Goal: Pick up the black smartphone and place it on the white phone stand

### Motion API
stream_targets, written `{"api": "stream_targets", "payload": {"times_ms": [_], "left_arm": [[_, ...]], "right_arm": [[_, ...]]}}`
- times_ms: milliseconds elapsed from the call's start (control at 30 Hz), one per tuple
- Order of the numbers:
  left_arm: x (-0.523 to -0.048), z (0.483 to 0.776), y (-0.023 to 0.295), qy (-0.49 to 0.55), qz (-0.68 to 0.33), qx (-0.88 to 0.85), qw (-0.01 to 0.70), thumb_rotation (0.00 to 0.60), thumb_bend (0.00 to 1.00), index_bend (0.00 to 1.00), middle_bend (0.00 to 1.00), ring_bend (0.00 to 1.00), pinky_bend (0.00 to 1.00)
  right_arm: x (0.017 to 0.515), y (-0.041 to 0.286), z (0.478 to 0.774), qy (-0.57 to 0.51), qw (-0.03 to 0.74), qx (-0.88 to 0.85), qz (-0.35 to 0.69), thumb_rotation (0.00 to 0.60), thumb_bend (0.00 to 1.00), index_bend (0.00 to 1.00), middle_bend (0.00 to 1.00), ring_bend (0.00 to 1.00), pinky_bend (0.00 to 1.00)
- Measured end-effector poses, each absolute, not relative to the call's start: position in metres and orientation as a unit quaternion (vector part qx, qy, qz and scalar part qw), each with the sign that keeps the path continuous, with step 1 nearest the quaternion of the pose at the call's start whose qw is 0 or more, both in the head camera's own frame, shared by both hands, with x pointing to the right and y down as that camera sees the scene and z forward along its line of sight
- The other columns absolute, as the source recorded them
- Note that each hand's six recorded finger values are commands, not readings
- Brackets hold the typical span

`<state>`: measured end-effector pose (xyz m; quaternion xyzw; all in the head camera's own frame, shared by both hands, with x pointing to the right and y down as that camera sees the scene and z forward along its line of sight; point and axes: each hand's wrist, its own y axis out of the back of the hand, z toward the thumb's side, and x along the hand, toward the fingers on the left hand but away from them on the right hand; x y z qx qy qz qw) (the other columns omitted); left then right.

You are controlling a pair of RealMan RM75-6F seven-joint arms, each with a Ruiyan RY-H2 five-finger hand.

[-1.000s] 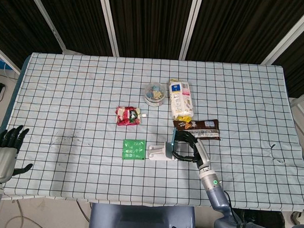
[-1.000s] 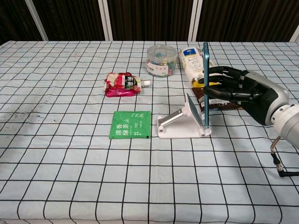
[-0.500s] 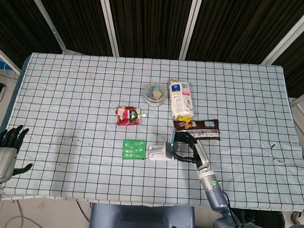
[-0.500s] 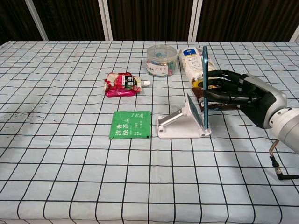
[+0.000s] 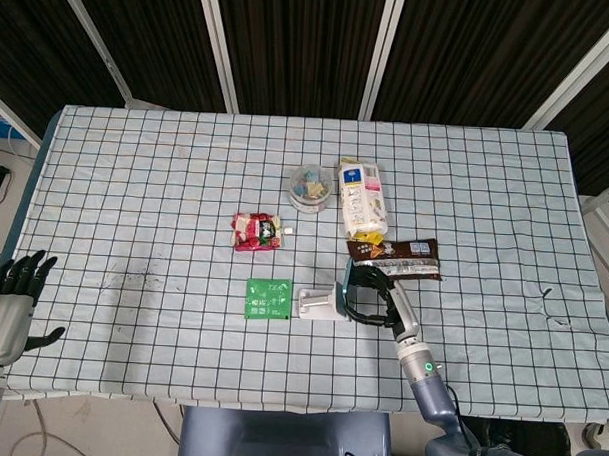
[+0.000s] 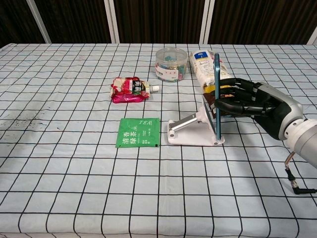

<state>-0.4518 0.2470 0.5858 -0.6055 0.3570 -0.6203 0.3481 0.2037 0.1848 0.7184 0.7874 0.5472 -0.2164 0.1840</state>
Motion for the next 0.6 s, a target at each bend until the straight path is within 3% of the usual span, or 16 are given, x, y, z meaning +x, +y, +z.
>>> {"api": "stream_targets", "payload": {"times_ms": [600], "left_arm": [[-0.4523, 0.5858, 0.2469, 0.358, -0.621, -0.605, 0.347, 0.6, 0.0, 0.0, 0.0, 0.0, 0.0]], "right_arm": [[0.2006, 0.1823, 0.7172, 0.561, 0.184, 0.781, -0.202, 0.6, 0.7, 0.64, 0.56, 0.3, 0.25]]}}
